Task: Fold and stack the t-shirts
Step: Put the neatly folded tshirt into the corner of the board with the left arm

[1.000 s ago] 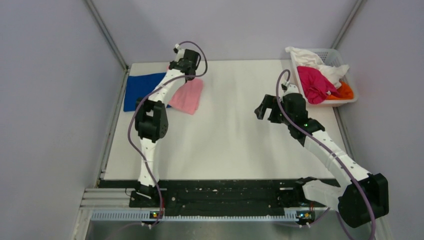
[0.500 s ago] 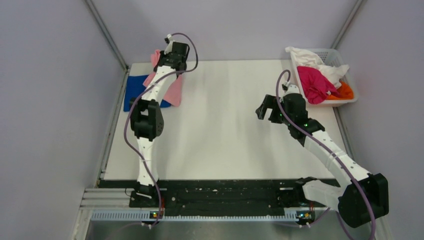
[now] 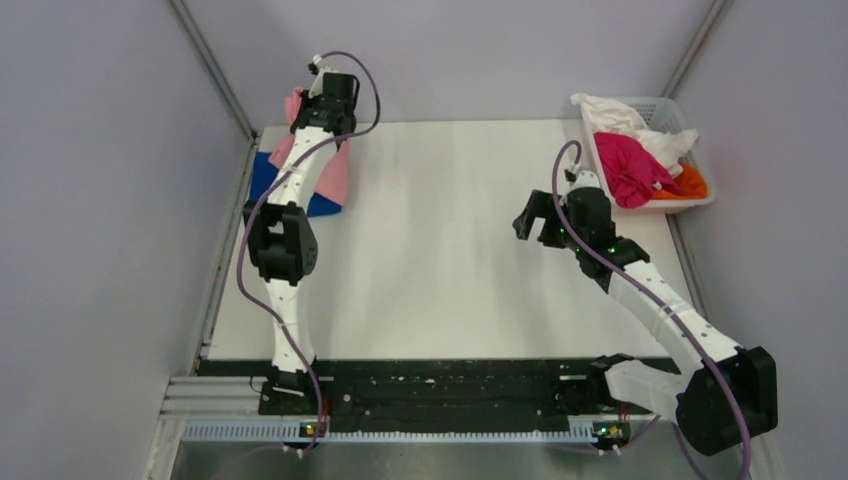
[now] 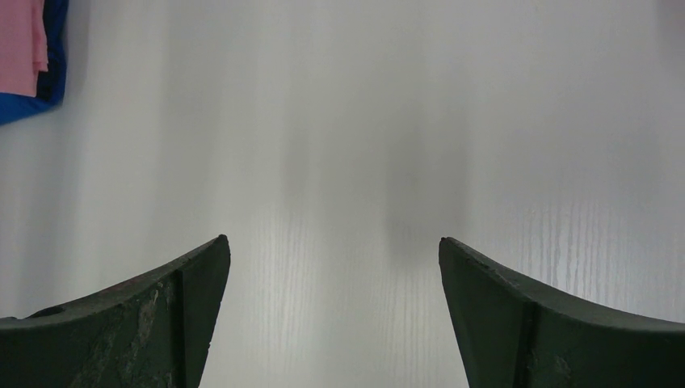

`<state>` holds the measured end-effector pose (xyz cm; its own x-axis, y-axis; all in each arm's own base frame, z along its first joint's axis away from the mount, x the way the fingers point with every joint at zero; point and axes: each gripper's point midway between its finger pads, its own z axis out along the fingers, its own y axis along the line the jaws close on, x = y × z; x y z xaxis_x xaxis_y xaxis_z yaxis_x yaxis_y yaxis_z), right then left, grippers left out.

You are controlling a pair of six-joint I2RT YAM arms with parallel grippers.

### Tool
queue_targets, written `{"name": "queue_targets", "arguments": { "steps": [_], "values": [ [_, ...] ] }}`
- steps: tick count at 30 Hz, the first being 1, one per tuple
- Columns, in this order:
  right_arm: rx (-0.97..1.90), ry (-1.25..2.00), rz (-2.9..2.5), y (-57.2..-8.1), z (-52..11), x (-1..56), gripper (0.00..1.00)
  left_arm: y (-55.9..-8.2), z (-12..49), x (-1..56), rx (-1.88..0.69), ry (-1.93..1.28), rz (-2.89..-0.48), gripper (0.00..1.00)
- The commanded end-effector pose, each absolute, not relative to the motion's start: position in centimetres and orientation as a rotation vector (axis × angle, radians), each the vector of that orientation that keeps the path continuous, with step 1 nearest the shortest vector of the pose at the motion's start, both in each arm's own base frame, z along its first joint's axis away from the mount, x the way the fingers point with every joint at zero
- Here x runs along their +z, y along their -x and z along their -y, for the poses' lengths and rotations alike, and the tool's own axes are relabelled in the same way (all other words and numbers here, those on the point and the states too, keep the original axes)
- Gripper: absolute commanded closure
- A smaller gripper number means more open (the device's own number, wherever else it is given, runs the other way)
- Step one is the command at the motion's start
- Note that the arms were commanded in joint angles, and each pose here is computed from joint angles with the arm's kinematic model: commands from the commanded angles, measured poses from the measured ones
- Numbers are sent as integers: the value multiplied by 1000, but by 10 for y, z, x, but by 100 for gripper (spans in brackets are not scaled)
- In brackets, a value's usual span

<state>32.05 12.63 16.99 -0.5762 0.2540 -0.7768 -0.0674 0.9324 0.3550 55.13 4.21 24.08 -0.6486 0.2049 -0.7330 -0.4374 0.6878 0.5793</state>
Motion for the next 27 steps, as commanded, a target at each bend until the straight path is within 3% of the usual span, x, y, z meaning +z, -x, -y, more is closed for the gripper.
{"name": "queue_targets", "arguments": {
  "steps": [1, 13, 25, 27],
  "values": [
    [405, -138, -2119, -324, -121, 175, 1, -548, -61, 285, 865, 284, -1974, 100],
    [336, -163, -2154, -327, -113, 163, 1, -572, -114, 207, 897, 313, -2064, 100],
    [275, -197, -2172, -334, -106, 152, 1, -577, -158, 173, 943, 422, -2074, 100],
    [270, -200, -2171, -334, -105, 152, 1, -577, -162, 173, 956, 431, -2070, 94]
  ]
}}
